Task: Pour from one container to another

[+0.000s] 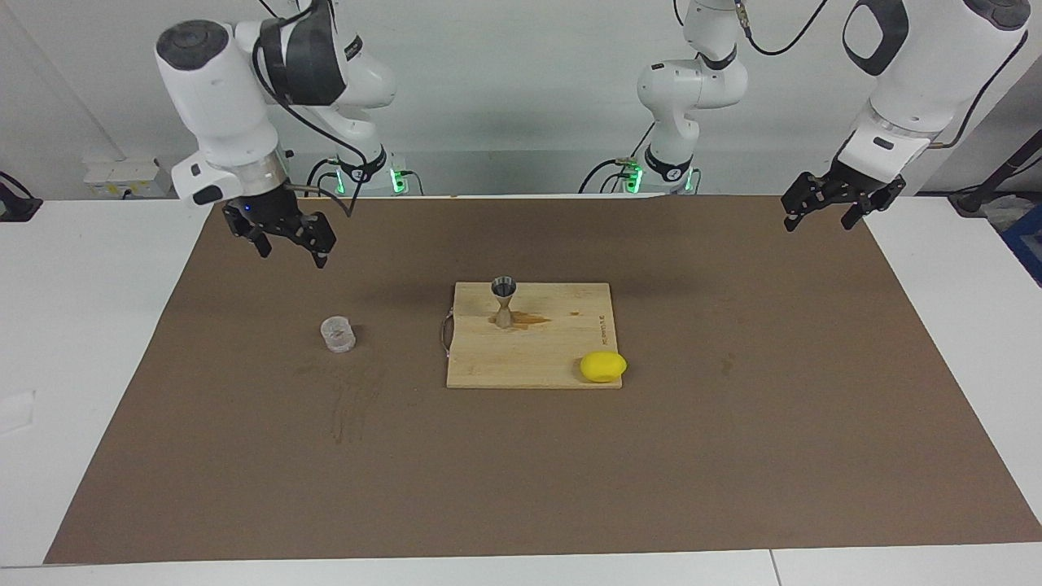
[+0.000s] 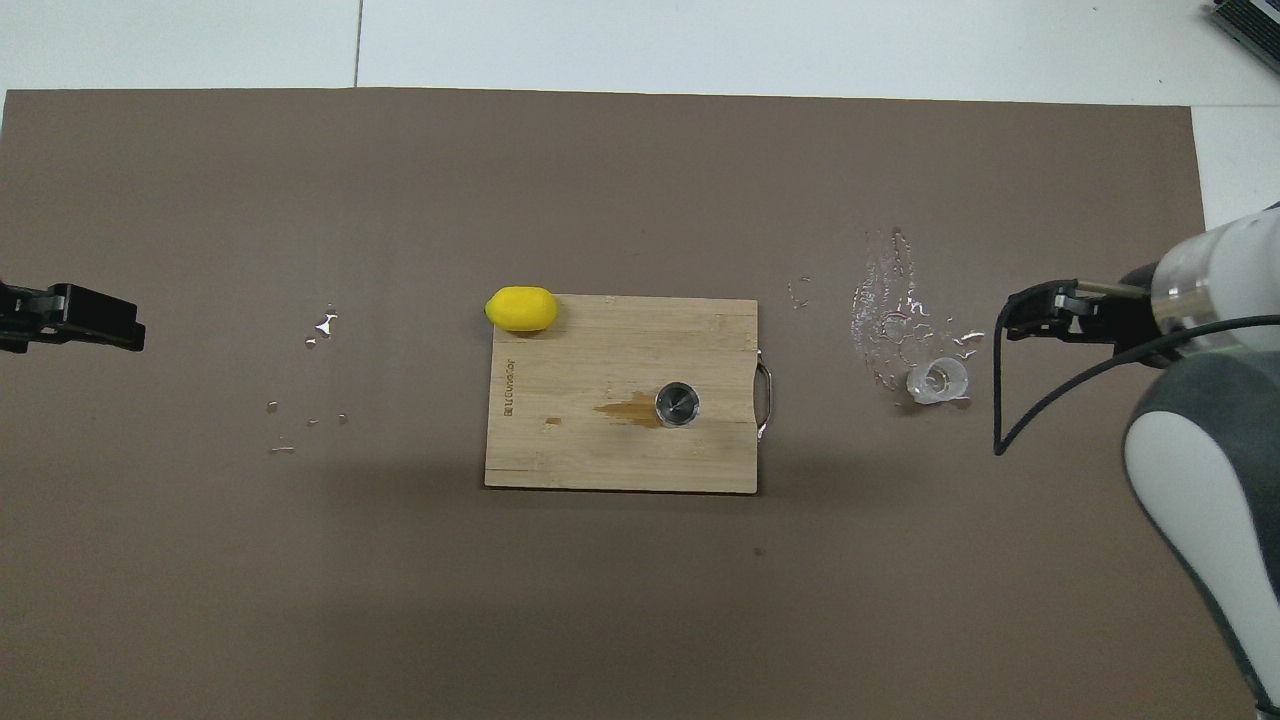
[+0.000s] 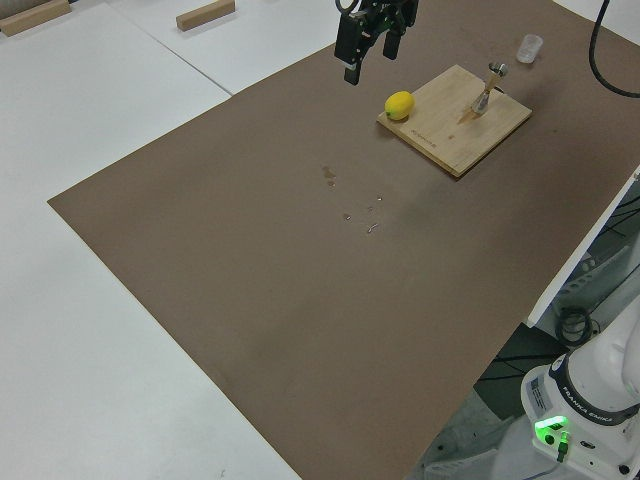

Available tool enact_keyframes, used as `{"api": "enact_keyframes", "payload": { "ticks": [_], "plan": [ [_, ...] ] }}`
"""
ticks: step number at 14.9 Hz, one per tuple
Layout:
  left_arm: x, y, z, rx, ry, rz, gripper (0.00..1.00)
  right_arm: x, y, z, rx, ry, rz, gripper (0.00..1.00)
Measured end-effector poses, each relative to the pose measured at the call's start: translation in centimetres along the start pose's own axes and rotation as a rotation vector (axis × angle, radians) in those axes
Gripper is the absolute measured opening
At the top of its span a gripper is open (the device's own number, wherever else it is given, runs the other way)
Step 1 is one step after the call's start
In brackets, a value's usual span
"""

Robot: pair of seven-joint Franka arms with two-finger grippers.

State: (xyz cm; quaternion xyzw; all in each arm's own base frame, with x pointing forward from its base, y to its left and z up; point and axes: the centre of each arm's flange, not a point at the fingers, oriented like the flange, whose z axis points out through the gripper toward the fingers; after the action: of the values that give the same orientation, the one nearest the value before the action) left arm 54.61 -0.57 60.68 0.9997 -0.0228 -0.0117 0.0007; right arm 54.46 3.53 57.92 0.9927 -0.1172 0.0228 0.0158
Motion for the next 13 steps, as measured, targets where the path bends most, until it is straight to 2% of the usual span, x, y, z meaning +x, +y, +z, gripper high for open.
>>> {"api": "enact_keyframes", "payload": {
  "ticks": [2,4,10,13],
  "plan": [
    [0.0,0.0,0.0,0.0,0.0,0.0,1.0,-0.2,0.2,-3.4,-0.001,-0.004,-0.033,1.0],
    [0.0,0.0,0.0,0.0,0.0,0.0,1.0,-0.4,0.4,-4.7,-0.007,-0.027,-0.061,1.0],
    [0.0,0.0,0.0,0.0,0.0,0.0,1.0,-0.1,0.2,-3.1,-0.015,-0.093,-0.103,1.0],
    [0.0,0.0,0.0,0.0,0.0,0.0,1.0,-0.3,-0.2,-3.0,-0.012,-0.101,-0.112,1.0]
  ]
}}
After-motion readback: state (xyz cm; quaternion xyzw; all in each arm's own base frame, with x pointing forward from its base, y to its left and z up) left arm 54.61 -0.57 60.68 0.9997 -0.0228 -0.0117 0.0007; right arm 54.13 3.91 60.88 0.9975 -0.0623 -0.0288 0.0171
